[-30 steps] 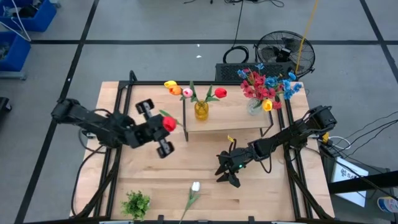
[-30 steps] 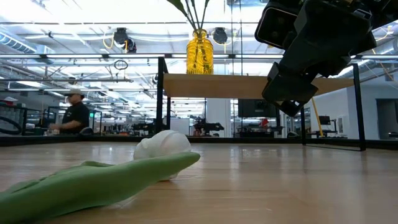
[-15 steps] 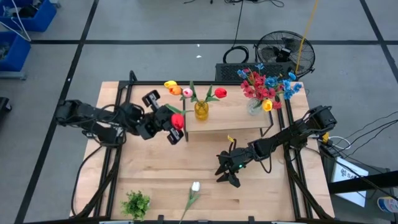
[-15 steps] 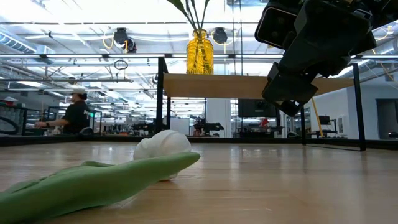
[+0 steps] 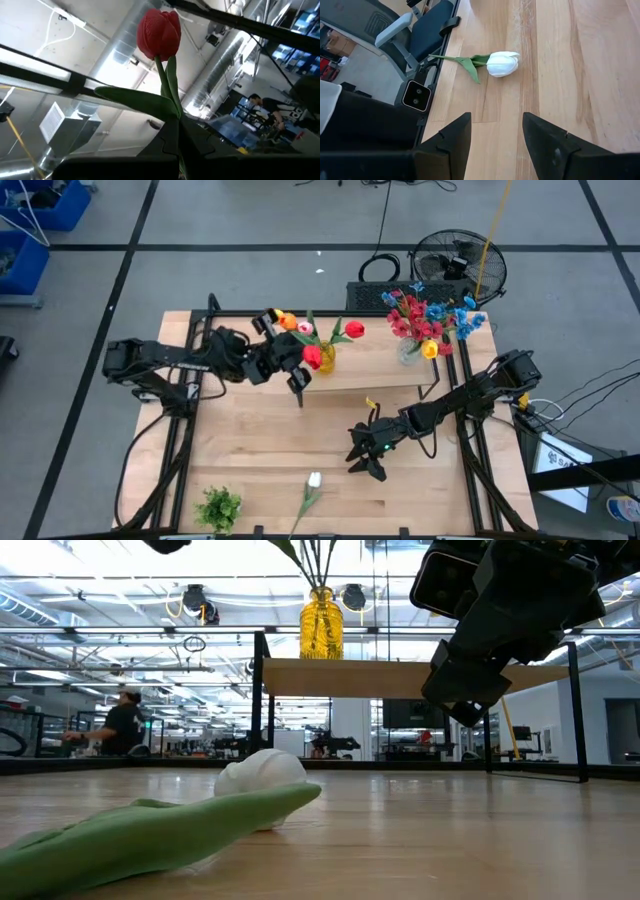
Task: Pick and place flowers into a vace then onto a shelf
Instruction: Put the red flower into the yellow vase
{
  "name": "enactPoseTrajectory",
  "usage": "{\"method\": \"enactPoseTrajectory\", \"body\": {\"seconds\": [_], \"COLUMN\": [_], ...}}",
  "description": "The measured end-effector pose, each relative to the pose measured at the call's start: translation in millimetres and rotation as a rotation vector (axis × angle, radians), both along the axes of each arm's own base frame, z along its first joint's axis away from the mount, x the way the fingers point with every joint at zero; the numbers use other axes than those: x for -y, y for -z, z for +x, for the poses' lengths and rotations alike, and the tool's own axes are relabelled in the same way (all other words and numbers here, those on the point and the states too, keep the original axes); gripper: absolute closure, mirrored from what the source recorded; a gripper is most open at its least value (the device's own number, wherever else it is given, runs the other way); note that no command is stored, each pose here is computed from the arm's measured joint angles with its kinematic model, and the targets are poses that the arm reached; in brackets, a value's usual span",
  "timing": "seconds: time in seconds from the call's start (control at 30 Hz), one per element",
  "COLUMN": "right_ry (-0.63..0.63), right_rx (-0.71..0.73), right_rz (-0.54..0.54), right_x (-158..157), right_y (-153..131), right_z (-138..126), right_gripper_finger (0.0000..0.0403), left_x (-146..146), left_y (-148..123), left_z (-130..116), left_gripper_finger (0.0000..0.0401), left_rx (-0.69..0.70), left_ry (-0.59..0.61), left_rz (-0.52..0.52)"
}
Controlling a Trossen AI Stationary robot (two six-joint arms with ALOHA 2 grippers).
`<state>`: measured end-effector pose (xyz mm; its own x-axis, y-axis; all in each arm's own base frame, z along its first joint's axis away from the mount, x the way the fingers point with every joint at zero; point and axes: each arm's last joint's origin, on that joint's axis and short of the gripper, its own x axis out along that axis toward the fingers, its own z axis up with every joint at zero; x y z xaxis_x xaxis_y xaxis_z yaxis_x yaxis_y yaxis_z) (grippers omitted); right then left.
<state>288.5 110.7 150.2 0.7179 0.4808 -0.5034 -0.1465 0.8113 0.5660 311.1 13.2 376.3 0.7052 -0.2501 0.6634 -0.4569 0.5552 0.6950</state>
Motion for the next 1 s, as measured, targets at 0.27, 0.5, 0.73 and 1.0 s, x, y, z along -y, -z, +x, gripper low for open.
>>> {"method": "enactPoseTrajectory", "body": {"seconds": [0.27,0.5,0.73,1.0], "right_ry": [-0.001,-0.001,0.001,0.009], "right_rx": [0.000,0.000,0.000,0.000], "right_rz": [0.000,-0.001,-0.001,-0.001], "right_x": [0,0,0,2], "right_y": [0,0,0,0], "right_z": [0,0,0,1], "right_gripper_finger": [0.0234,0.0234,0.0234,0.0234], "left_x": [-11,-12,-11,-1], "left_y": [-4,-3,-11,-24], "left_z": [17,19,12,10], "left_gripper_finger": [0.0399,0.0398,0.0398,0.0399], "left_rx": [-0.114,-0.145,-0.073,-0.055], "left_ry": [0.025,0.007,0.002,0.082], "left_rz": [-0.034,-0.069,-0.049,-0.019]}}
